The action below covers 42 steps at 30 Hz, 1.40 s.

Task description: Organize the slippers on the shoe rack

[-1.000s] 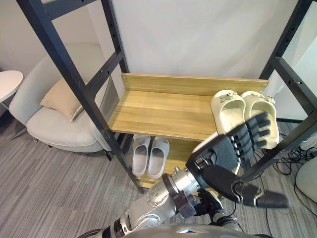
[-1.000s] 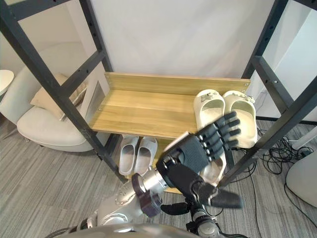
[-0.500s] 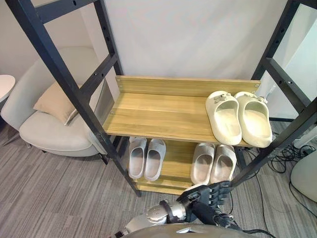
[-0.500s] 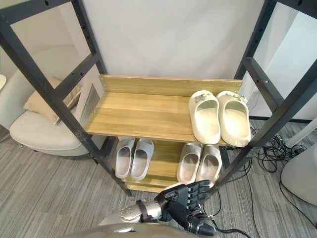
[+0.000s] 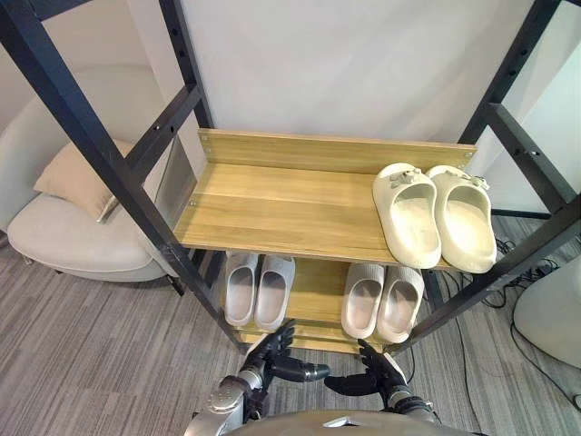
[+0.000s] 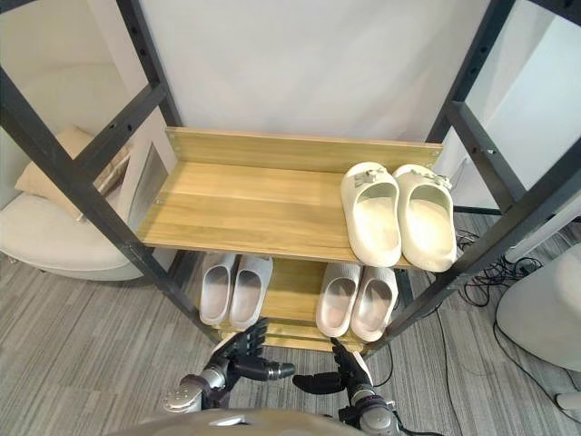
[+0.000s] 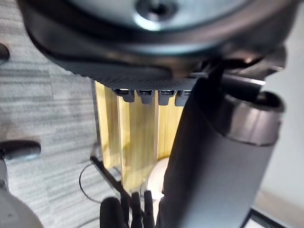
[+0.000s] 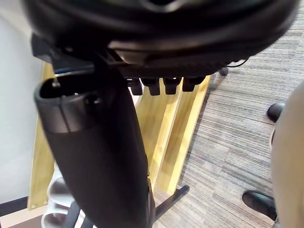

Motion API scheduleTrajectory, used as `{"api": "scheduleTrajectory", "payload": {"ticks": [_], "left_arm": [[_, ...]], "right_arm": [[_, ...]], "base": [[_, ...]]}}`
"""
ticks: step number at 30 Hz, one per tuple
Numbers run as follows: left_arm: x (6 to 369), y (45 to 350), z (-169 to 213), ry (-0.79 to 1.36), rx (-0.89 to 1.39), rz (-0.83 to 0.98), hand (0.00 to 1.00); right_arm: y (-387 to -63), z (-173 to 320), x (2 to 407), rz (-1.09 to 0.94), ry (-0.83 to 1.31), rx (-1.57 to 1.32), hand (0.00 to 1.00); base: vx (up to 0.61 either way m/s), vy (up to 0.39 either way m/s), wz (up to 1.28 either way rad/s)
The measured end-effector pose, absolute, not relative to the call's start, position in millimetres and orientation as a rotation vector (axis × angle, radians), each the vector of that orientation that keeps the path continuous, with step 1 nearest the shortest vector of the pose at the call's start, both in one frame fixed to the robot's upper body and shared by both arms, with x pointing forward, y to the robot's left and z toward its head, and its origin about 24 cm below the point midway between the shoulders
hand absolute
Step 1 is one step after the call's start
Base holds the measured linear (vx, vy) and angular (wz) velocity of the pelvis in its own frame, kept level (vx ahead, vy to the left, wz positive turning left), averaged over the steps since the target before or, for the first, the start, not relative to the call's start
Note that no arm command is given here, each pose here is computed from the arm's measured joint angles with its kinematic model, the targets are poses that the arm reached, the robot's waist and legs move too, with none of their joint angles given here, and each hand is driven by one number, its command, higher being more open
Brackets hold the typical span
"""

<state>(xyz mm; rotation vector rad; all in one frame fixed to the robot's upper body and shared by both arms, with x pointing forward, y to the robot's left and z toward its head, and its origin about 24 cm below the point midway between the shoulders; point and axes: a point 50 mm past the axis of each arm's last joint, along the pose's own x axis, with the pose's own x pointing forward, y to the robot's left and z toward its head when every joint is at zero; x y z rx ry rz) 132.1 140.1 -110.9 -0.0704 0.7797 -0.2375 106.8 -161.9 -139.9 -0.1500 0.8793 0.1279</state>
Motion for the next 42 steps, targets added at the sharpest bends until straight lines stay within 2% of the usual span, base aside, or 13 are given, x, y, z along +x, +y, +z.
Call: {"api": "scheduleTrajectory", "payload": {"ticks": [5, 10, 21, 23, 27, 33, 37, 40, 42], "left_arm": [[127.0, 161.9, -122.1, 0.823, -0.009, -0.065, 1.00], [120.7, 171.8, -129.3, 0.860, 0.048, 0.009, 1.00], [104.4, 187.0, -142.0, 0.935, 0.008, 0.222, 1.00], [103.3, 189.2, -143.0, 0.937, -0.008, 0.267, 1.00], [111.0, 192.2, -141.1, 0.919, -0.007, 0.286, 1.00], [115.6, 199.4, -138.4, 0.891, 0.003, 0.307, 1.00], [124.5, 192.6, -135.5, 0.860, -0.011, 0.294, 1.00], [135.3, 174.4, -137.9, 0.869, -0.006, 0.238, 1.00], [137.6, 173.0, -136.8, 0.858, 0.014, 0.210, 1.00]], "right_arm": [[-156.9, -142.8, 110.8, 0.103, 0.894, -0.147, 1.00], [-156.7, -143.2, 111.8, 0.073, 0.894, -0.142, 1.00], [-160.4, -147.7, 113.4, 0.042, 0.925, -0.161, 1.00], [-159.8, -147.4, 124.1, 0.049, 0.920, -0.176, 1.00], [-156.1, -142.2, 140.5, 0.063, 0.879, -0.191, 1.00], [-150.8, -142.2, 140.1, 0.080, 0.878, -0.189, 1.00], [-138.2, -135.9, 156.6, 0.113, 0.828, -0.186, 1.00], [-149.0, -133.7, 161.8, 0.085, 0.813, -0.189, 1.00], [-159.4, -135.4, 157.8, 0.062, 0.827, -0.197, 1.00]], "base": [[0.05, 0.020, 0.02], [-0.01, 0.004, 0.00], [-0.04, 0.014, -0.01], [-0.01, 0.042, -0.47], [-0.06, 0.041, -0.22], [-0.10, -0.088, 0.55], [-0.25, -0.217, 0.68], [-0.31, -0.201, 0.74], [-0.34, -0.156, 1.27]]}}
